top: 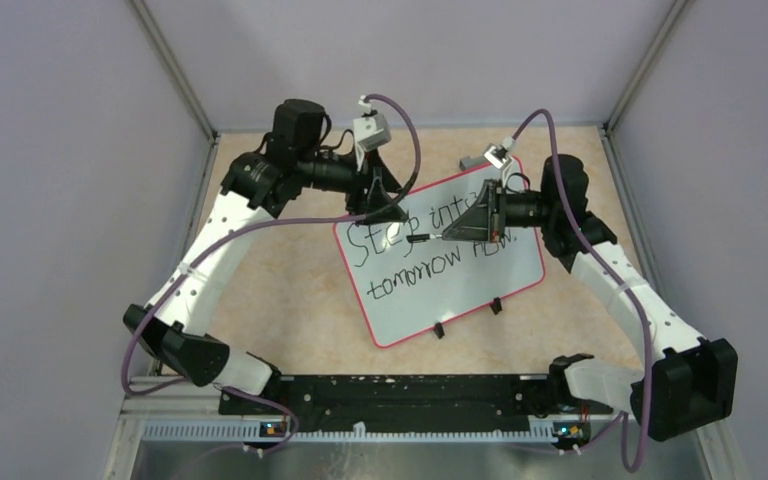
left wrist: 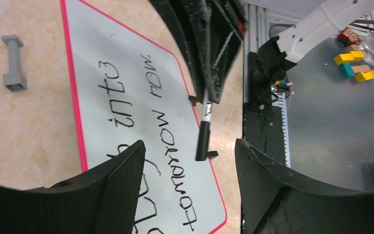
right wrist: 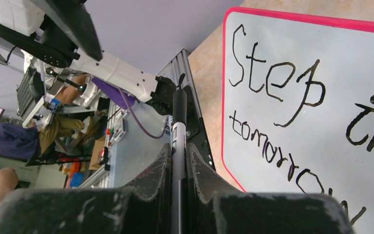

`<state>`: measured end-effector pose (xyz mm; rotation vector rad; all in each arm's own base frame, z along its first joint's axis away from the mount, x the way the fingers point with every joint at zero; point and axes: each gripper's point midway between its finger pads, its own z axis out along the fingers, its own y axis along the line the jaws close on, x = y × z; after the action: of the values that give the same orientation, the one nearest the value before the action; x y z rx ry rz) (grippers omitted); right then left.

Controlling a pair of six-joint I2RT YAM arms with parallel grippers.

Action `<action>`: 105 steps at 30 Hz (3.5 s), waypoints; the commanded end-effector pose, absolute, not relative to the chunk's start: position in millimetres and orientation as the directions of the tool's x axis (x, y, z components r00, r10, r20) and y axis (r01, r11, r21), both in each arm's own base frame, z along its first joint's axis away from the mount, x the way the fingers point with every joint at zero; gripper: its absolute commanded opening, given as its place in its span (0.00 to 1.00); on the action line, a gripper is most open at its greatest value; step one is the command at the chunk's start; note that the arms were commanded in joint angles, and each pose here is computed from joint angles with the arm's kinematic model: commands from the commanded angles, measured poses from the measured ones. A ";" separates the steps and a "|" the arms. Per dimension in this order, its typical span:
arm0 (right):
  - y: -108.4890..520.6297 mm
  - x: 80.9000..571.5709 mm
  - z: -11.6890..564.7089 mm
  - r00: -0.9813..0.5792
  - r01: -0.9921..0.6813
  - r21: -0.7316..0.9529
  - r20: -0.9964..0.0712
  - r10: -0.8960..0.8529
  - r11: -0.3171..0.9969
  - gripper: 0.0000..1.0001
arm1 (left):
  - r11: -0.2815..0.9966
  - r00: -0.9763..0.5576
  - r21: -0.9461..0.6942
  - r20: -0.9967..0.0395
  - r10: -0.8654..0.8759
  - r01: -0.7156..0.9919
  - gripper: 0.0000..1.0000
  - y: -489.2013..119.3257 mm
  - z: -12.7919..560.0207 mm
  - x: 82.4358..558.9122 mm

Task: Write a sentence on the whiteboard
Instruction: Pass from the right arm to the left, then put down the whiteboard marker at the center of the board.

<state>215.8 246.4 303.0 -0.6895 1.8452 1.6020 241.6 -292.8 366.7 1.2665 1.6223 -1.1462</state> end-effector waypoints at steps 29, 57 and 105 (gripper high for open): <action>261.2 179.0 338.6 -0.540 -0.840 0.543 -0.833 -0.118 0.015 0.00 | -0.143 -0.320 -0.402 -0.861 0.395 0.904 0.18 -309.8 313.0 167.3; 267.4 189.7 336.6 -0.556 -0.831 0.553 -0.821 -0.128 0.066 0.11 | -0.095 -0.257 -0.303 -0.907 0.334 0.948 0.00 -331.0 338.0 189.9; 109.7 269.2 297.2 -0.549 -0.653 0.461 -0.835 0.044 0.601 0.74 | 0.868 -0.870 -0.293 -0.418 0.261 0.402 0.00 28.8 46.3 268.9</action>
<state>272.6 112.1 288.8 -0.4447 1.9997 1.0495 266.0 16.4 64.4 0.4551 2.6600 -0.6098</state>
